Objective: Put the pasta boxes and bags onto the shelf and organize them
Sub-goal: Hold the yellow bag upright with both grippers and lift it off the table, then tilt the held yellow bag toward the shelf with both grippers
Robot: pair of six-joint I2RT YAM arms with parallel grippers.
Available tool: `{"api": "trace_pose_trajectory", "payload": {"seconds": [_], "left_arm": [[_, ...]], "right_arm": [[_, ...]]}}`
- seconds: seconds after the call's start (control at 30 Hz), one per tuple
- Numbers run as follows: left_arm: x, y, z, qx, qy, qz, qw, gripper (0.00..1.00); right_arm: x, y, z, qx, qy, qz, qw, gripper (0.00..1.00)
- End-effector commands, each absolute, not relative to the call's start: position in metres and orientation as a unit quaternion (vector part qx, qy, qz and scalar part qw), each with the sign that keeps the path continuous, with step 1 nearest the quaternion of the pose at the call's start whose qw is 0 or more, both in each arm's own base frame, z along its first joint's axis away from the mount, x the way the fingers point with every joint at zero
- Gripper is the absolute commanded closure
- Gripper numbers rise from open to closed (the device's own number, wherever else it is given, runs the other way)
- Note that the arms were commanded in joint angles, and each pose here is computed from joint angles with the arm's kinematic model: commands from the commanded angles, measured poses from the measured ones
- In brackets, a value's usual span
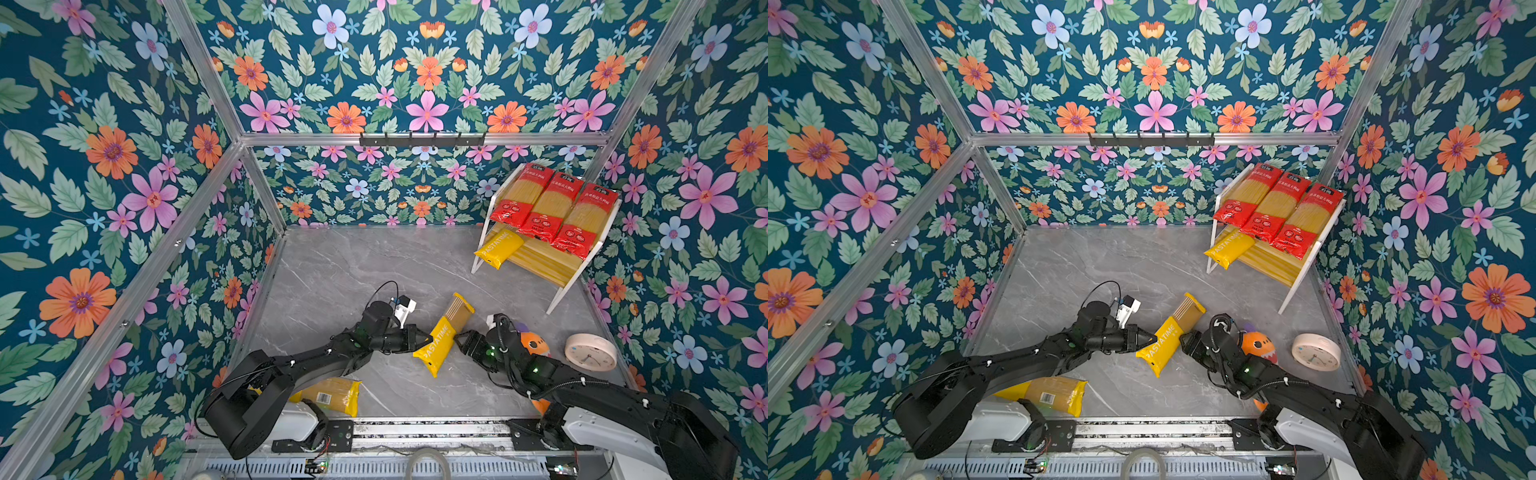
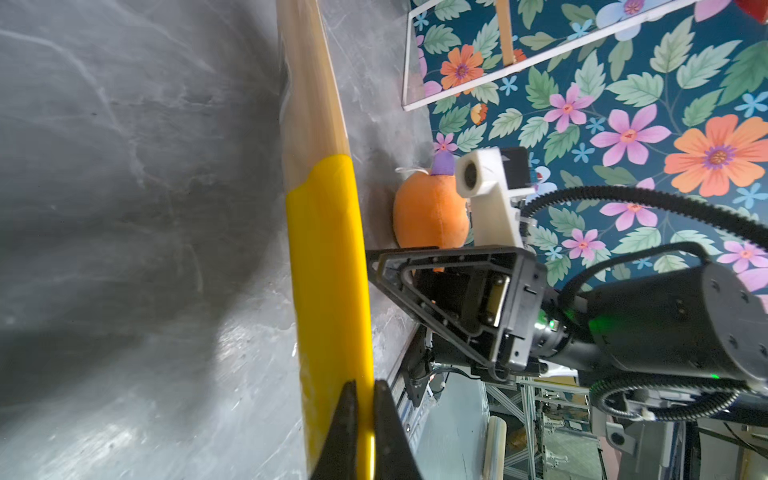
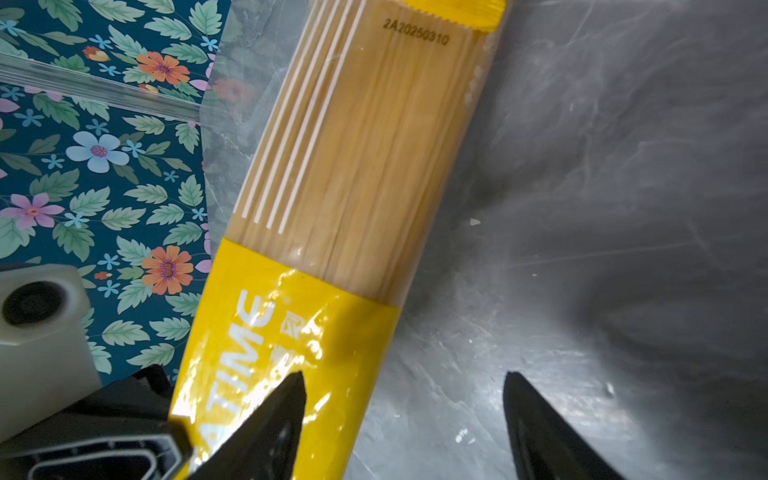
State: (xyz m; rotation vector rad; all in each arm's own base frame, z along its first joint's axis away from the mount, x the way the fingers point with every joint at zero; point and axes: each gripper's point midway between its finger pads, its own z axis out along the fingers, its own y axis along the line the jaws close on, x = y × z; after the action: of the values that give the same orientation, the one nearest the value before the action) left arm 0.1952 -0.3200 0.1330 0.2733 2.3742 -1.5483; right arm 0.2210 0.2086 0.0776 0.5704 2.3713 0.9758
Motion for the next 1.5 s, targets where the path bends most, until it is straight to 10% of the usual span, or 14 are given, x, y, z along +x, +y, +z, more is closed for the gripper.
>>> {"api": "trace_pose_trajectory", "payload": {"seconds": [0.0, 1.47], "left_arm": [[0.203, -0.33, 0.171, 0.129, 0.779, -0.58, 0.199, 1.0], [0.219, -0.328, 0.247, 0.032, 0.681, -0.692, 0.236, 1.0]], "right_arm": [[0.228, 0.221, 0.087, 0.221, 0.856, 0.395, 0.25, 0.23], [0.268, 0.243, 0.193, 0.215, 0.688, 0.578, 0.384, 0.16]]}}
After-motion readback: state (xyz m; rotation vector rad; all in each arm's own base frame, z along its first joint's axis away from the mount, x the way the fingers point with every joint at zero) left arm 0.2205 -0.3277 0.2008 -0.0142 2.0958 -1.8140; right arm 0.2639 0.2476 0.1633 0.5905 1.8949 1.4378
